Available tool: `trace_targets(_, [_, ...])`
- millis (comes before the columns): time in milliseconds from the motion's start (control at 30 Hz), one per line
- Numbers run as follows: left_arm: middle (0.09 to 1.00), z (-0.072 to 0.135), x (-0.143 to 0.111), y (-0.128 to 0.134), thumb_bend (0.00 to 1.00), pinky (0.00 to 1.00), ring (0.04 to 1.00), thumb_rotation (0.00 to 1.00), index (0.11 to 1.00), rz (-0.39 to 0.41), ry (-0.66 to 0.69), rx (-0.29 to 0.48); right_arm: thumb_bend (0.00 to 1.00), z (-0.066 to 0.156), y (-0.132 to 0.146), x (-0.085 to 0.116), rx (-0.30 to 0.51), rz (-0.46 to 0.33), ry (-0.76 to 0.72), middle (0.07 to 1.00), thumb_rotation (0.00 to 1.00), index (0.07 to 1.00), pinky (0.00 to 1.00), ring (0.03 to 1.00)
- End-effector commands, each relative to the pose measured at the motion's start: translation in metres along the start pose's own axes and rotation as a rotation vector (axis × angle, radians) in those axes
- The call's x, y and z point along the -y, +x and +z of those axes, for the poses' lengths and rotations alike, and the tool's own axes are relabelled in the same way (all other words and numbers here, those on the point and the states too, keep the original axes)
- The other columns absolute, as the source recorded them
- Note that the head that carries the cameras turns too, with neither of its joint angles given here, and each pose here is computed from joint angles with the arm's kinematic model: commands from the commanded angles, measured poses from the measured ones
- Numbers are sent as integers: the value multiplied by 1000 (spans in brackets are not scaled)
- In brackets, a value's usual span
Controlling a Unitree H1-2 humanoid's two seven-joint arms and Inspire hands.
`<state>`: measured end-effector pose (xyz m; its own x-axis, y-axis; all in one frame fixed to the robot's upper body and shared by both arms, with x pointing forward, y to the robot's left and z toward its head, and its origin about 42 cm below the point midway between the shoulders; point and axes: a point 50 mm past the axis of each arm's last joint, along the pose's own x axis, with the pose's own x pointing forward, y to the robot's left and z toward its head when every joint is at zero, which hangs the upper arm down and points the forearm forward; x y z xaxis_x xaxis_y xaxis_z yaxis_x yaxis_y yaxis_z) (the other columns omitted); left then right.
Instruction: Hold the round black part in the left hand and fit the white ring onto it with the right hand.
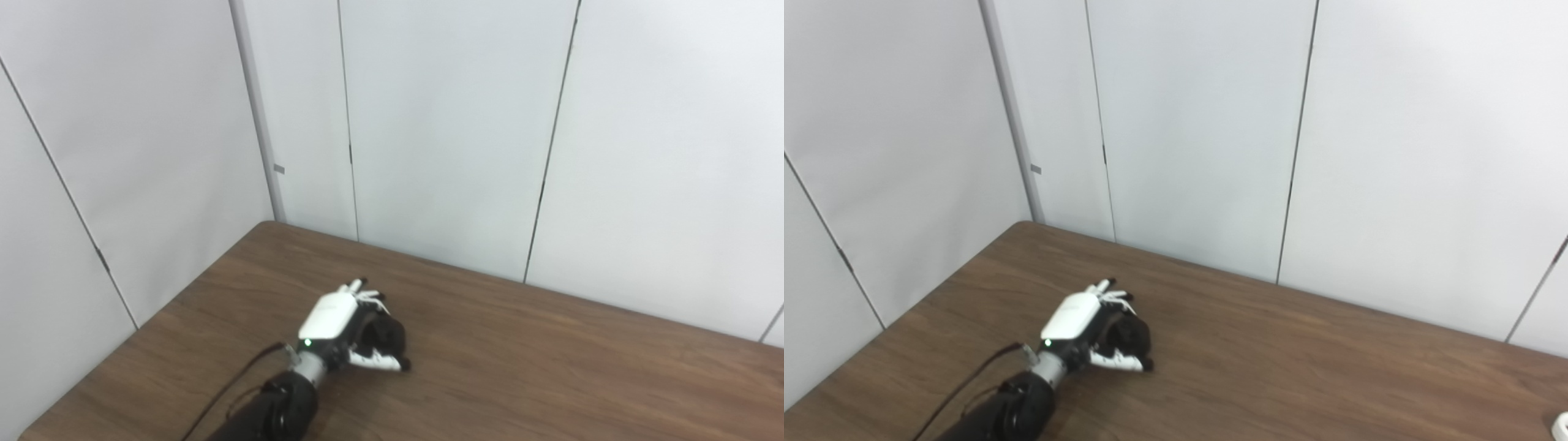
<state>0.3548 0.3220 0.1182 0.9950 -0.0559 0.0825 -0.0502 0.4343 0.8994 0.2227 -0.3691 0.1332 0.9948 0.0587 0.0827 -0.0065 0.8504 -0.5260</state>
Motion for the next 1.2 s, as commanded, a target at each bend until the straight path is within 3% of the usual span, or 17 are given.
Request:
trace_targets(0, [882, 8, 6, -6, 523, 1000, 1000, 48, 478, -55, 34, 35, 571, 5, -1, 8, -8, -18, -44, 1000, 278, 960, 875, 1000])
trace_targets(133, [887, 25, 5, -12, 522, 1000, 1000, 49, 478, -67, 33, 94, 607, 14, 0, 8, -2, -24, -51, 1000, 316, 953, 862, 999])
trace_targets(233, [895, 38, 4, -20, 522, 1000, 1000, 49, 478, -85, 21, 126, 590, 21, 4, 11, 0, -45, -62, 1000, 273, 951, 985, 1000])
trace_targets(333, [891, 47, 3, -28, 522, 1000, 1000, 47, 477, -94, -8, 160, 615, 26, 10, 15, 13, -70, -75, 1000, 185, 942, 986, 1000])
trace_targets(500, [891, 58, 6, -39, 523, 1000, 1000, 47, 478, -136, -12, 213, 637, 42, 18, 24, 32, -77, -128, 1000, 161, 939, 999, 1000])
trace_targets(633, [882, 66, 8, -46, 522, 1000, 1000, 46, 478, -166, -21, 256, 664, 57, 25, 33, 46, -93, -137, 1000, 27, 955, 1000, 1000])
trace_targets(700, [882, 70, 9, -48, 522, 1000, 1000, 46, 478, -178, -16, 273, 695, 66, 31, 40, 46, -105, -187, 1000, 7, 952, 1000, 1000])
trace_targets(933, [879, 71, 14, -54, 522, 1000, 1000, 47, 478, -207, -32, 331, 840, 95, 62, 59, 44, -136, -367, 993, 8, 881, 948, 1000])
trace_targets(1167, [868, 66, 18, -56, 521, 1000, 1000, 43, 479, -249, -34, 354, 937, 105, 107, 80, 52, -126, -508, 1000, 164, 784, 911, 1000])
